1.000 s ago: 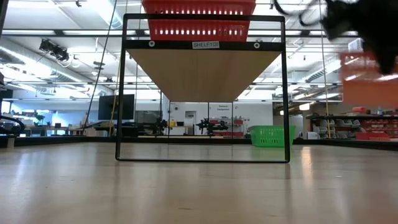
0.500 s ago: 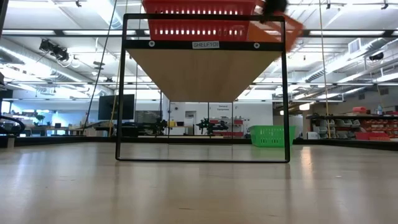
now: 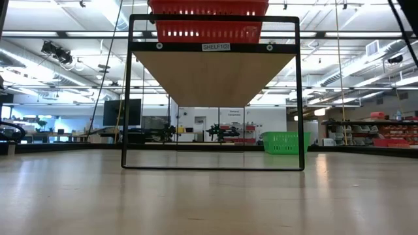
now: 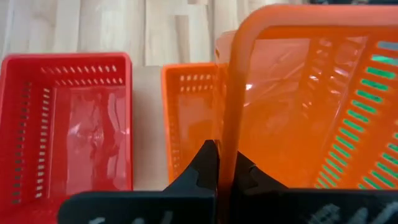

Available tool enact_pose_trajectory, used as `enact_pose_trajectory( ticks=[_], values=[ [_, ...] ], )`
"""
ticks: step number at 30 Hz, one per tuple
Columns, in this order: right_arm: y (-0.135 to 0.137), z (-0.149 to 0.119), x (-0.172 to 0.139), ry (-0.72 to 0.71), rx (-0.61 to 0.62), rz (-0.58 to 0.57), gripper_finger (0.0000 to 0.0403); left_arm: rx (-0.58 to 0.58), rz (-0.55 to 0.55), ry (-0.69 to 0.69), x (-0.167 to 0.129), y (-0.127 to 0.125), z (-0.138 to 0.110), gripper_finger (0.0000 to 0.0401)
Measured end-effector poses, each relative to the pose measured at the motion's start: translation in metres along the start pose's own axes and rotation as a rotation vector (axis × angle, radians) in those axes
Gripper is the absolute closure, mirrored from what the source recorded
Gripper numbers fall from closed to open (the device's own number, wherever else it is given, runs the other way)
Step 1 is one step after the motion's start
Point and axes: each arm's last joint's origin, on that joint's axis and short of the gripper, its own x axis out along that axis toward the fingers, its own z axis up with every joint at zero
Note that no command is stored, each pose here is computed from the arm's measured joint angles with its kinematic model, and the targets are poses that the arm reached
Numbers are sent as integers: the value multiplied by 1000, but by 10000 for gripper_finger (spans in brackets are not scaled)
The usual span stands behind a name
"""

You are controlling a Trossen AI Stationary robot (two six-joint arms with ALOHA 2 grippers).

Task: Stack baskets on shelf by color
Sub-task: Stack the orange bin on top of the orange bin on the shelf

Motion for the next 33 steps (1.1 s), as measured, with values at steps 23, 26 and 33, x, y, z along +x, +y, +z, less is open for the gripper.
enact_pose_trajectory(
  ticks=[23, 26, 33],
  values=[
    [16, -2, 15, 95, 53, 69, 401, -23, 4, -1, 0, 2, 0, 379],
    [16, -2, 15, 94, 68, 68, 401, -23, 4, -1, 0, 2, 0, 382],
    [16, -4, 22, 113, 76, 66, 379, -23, 4, -1, 0, 2, 0, 387]
  ],
)
